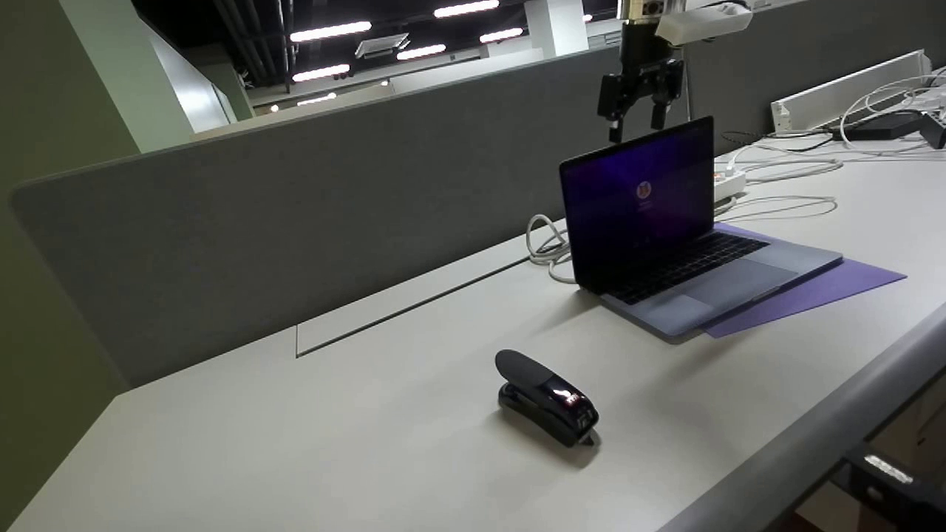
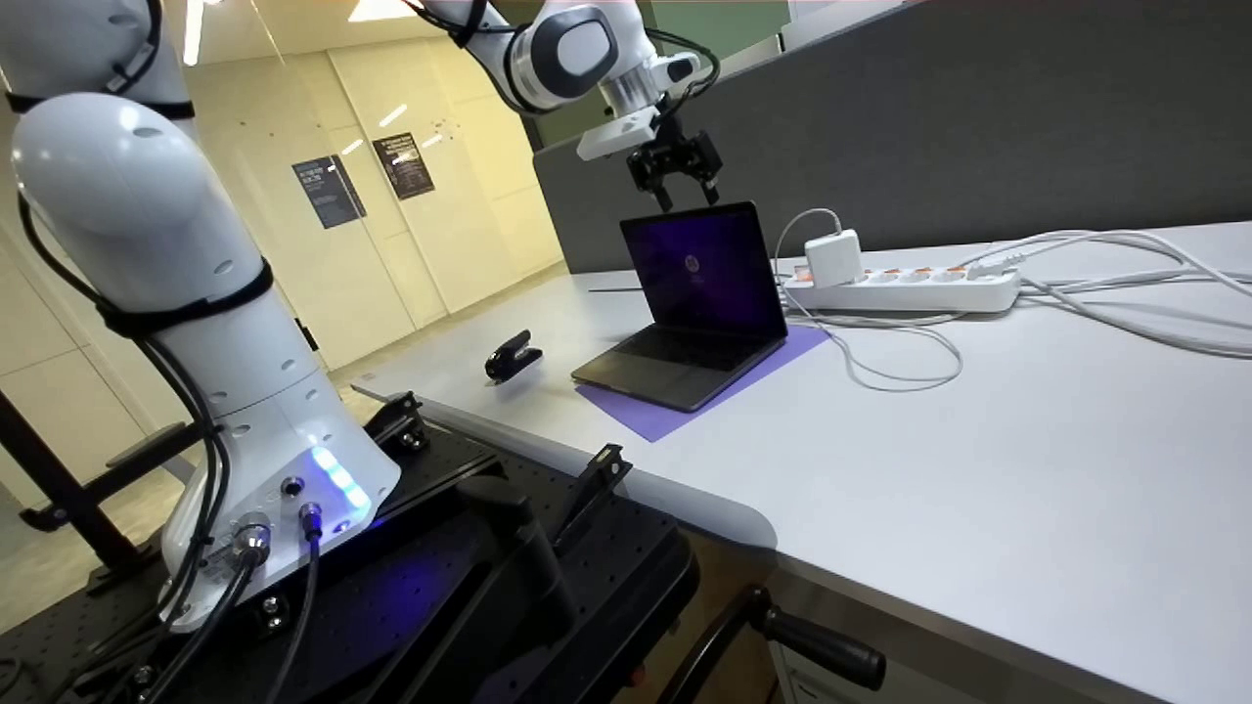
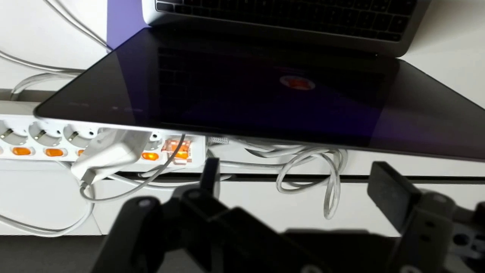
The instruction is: Close the laptop
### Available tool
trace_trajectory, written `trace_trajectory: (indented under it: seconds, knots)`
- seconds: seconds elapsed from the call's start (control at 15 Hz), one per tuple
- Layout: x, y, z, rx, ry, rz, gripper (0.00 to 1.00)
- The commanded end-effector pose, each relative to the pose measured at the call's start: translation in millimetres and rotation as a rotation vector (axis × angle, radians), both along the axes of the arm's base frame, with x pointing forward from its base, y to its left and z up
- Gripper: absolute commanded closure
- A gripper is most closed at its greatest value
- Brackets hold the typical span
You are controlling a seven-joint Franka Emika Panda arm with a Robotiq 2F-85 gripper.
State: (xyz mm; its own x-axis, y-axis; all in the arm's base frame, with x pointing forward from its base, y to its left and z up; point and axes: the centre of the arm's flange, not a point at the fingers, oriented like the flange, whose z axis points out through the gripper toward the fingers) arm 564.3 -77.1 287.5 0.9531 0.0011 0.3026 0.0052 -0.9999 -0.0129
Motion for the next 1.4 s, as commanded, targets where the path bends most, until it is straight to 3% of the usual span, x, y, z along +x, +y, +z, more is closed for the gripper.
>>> trace_trajectory:
  seconds: [0.0, 1.33]
  knots:
    - [9, -1, -2, 0.001, -0.004, 0.010, 0.00]
    - [-20, 28, -26, 0.046, 0.126, 0.047, 0.00]
